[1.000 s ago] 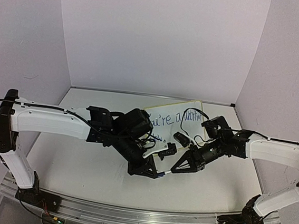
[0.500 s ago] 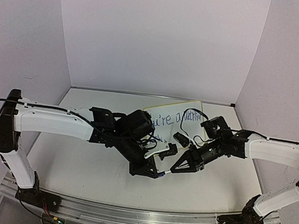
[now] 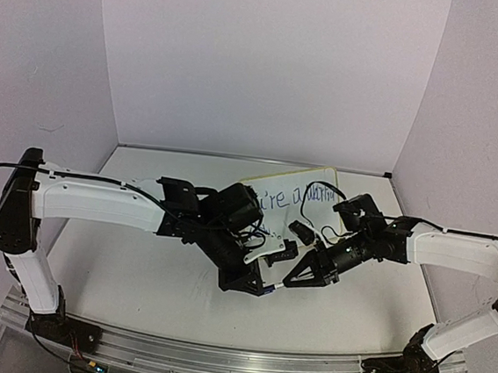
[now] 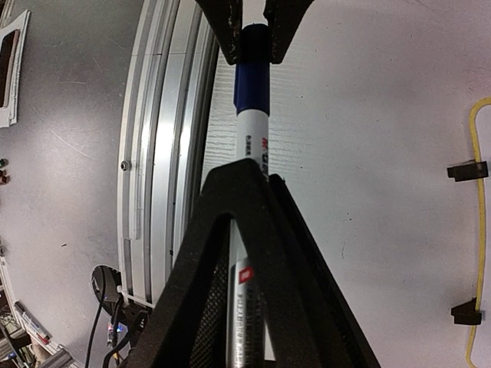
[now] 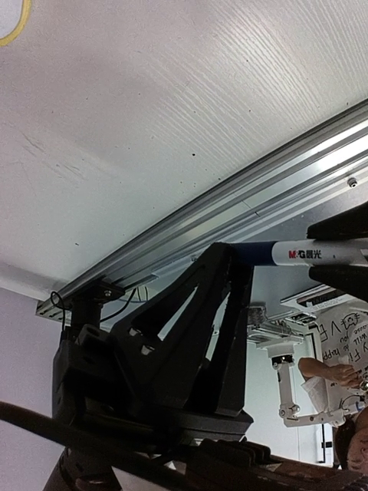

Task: Write a sentence on the whiteboard
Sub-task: Insert the whiteboard marker without the cap into the pen cap, then put down the whiteboard marker at the center of the board.

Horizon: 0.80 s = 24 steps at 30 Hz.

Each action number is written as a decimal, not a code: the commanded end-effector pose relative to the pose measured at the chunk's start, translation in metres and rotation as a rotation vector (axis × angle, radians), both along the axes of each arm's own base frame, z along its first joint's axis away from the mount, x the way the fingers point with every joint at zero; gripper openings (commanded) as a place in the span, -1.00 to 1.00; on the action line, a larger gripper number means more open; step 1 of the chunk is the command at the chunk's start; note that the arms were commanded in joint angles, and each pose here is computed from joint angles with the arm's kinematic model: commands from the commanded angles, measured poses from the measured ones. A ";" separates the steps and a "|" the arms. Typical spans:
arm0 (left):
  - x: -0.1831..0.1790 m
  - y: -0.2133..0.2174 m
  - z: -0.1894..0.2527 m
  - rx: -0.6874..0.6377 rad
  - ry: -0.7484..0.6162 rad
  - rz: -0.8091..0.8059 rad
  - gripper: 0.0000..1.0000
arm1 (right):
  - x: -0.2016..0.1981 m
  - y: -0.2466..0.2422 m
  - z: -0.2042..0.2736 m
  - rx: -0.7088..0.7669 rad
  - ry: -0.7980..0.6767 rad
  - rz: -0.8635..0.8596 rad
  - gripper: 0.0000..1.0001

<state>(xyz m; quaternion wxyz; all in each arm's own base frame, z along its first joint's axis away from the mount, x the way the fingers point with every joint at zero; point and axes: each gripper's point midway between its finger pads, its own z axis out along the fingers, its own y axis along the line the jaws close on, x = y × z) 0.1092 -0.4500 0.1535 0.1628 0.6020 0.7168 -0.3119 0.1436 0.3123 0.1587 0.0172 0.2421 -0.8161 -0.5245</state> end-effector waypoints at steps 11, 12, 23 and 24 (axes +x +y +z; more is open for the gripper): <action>0.101 0.034 0.065 -0.308 -0.092 0.402 0.19 | 0.074 -0.055 -0.048 -0.261 -0.143 -0.344 -1.00; 0.105 0.042 0.063 -0.304 -0.086 0.428 0.24 | 0.075 -0.059 -0.051 -0.268 -0.136 -0.349 -1.00; 0.185 0.164 0.044 -0.233 -0.075 0.941 0.61 | 0.097 -0.106 -0.122 -0.469 -0.018 -0.448 -0.67; 0.193 0.175 0.041 -0.224 -0.069 0.987 0.63 | 0.101 -0.111 -0.126 -0.491 -0.019 -0.465 -0.52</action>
